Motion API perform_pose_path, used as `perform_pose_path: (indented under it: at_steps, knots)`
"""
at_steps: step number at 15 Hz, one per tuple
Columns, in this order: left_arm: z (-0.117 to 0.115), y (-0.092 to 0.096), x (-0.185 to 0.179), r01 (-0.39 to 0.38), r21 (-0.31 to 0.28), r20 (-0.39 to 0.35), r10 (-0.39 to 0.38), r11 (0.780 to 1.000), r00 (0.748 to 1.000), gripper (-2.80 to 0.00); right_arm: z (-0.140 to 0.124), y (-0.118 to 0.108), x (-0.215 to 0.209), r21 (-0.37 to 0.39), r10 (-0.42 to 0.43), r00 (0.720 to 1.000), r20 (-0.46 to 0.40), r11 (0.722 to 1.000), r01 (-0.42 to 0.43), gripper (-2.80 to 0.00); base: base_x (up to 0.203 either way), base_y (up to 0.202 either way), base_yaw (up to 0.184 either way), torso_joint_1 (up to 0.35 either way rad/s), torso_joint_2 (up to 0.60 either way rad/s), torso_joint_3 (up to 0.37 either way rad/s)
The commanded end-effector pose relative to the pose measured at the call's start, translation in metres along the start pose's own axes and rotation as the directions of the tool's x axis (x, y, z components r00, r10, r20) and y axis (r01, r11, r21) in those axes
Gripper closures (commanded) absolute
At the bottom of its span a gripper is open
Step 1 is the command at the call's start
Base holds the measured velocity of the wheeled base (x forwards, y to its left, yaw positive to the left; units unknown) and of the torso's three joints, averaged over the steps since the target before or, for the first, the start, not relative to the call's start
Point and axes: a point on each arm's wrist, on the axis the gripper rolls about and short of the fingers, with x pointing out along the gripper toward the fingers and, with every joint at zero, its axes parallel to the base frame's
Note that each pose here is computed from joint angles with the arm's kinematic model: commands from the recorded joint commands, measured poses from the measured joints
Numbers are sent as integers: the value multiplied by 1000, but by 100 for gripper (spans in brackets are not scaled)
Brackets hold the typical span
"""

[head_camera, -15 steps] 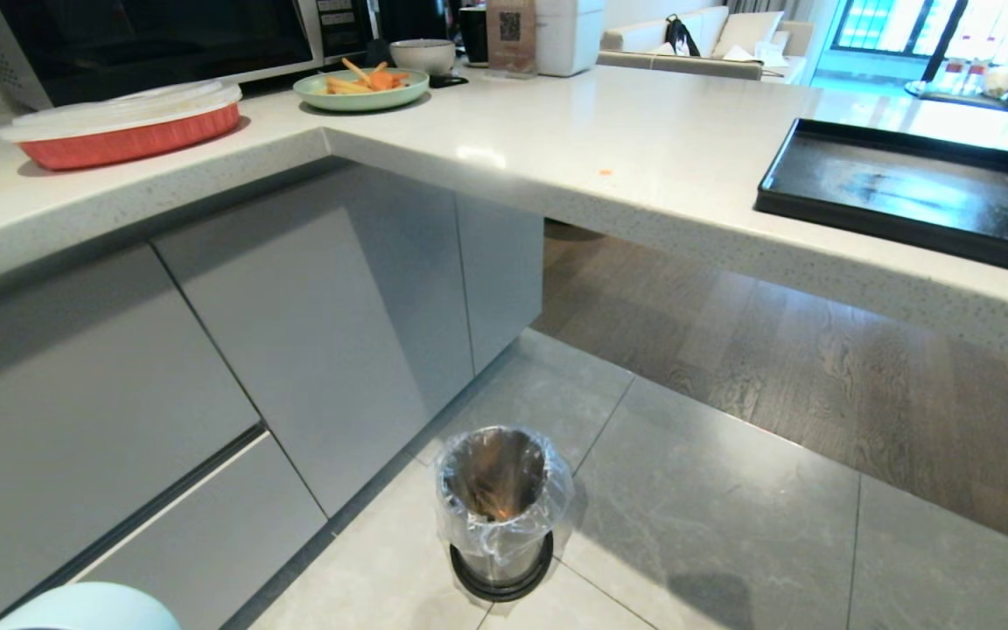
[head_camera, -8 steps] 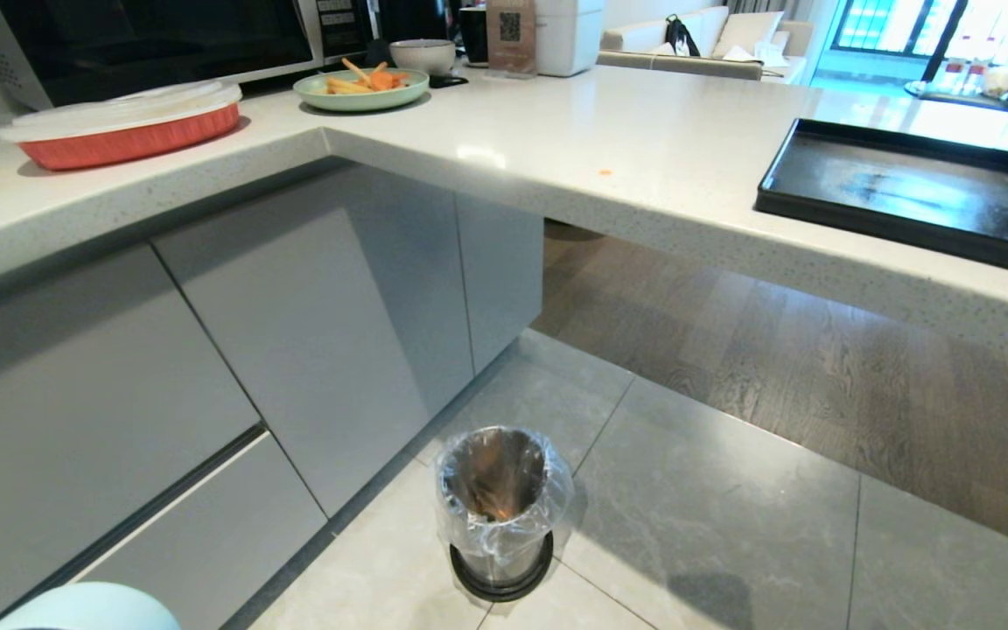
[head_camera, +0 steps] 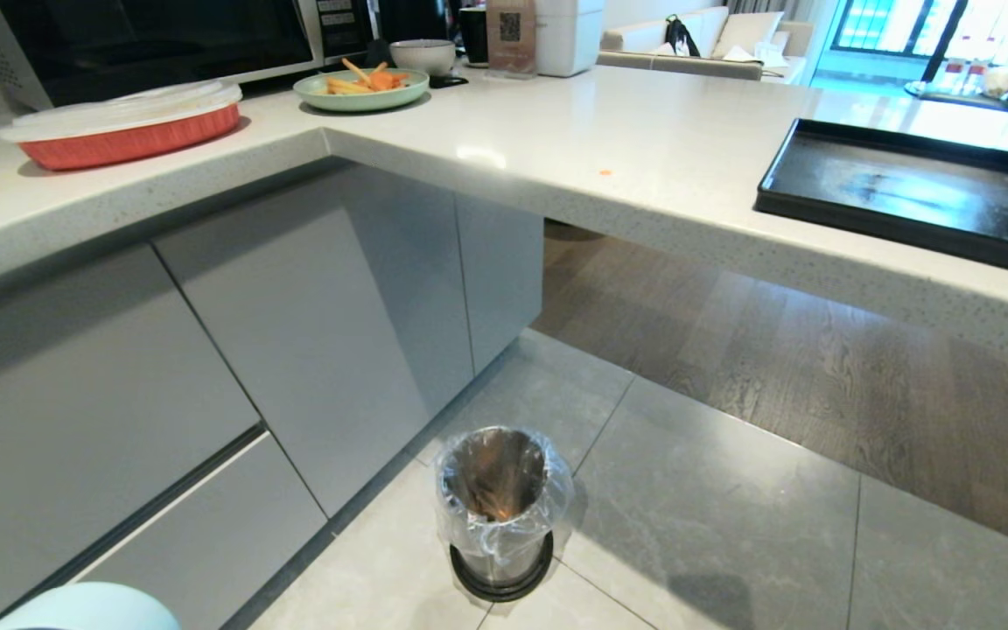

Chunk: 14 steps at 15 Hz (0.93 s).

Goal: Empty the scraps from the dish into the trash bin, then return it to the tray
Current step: Put the bowl back to the table

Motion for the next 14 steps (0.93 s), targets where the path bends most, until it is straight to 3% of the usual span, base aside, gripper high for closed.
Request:
perform_pose_path:
  at_steps: [1, 6, 14]
  knots:
    - [0, 0, 0, -1, -1, 0, 1, 1000, 1000, 0, 0, 0, 0, 0, 1, 1000, 1, 1000, -1, 0, 0, 0, 0, 0, 0, 0]
    - [0, 0, 0, 0, -1, 0, 0, 1000, 1000, 0, 0, 0, 0, 0, 0, 1000, -1, 1000, 0, 0, 1, 3, -34, 1, 1, 2]
    - [0, 0, 0, 0, -1, 0, 0, 1000, 1000, 0, 0, 0, 0, -1, 1, 1000, -1, 1000, -1, 0, 2, 9, -174, 1, 3, 3]
